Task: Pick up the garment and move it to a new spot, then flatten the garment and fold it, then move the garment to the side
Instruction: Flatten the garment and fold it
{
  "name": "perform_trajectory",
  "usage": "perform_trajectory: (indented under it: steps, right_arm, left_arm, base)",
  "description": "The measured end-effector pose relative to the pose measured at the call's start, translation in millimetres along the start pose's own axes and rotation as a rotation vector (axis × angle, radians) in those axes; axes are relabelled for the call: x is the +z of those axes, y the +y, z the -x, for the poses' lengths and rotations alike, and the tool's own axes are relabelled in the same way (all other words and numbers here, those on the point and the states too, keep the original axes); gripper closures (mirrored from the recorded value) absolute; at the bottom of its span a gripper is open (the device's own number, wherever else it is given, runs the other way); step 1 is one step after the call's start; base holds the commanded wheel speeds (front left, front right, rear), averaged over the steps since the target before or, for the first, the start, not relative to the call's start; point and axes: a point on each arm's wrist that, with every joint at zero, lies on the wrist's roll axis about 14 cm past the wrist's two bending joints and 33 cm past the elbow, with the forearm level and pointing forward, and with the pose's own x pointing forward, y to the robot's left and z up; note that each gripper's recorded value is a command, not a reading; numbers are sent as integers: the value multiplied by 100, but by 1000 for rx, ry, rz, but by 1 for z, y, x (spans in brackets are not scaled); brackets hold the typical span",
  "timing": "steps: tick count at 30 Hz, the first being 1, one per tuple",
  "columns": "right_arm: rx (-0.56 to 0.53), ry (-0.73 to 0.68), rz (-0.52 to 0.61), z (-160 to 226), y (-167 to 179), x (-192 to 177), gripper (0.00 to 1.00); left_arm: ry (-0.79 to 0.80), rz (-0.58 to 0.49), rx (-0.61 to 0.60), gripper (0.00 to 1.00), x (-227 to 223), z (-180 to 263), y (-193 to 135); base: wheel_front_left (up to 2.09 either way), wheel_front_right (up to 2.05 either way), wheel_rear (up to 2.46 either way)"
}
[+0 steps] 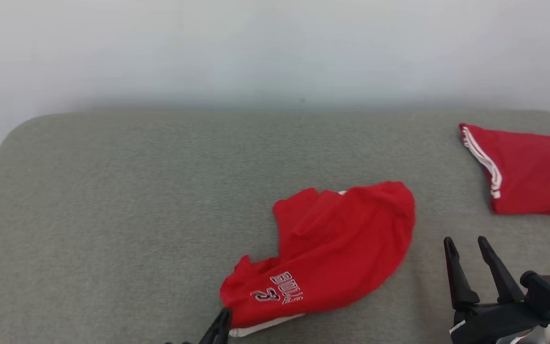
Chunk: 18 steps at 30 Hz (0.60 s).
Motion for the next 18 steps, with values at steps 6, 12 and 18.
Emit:
perform_trajectory:
  steps: [6,12,18]
  right_arm:
    - [71,17,-20,-15,27,-9,0]
    - [105,25,-22,-23,39,-13,0]
    - [88,22,-10,-19,30,-10,0]
  left_arm:
    - [41,7,122,100,-9,40,29]
    - [71,36,148,100,-18,58,29]
    - [13,-1,78,100,3,32,21]
  base:
    - [0,0,0]
    - [0,0,0]
    - [0,0,0]
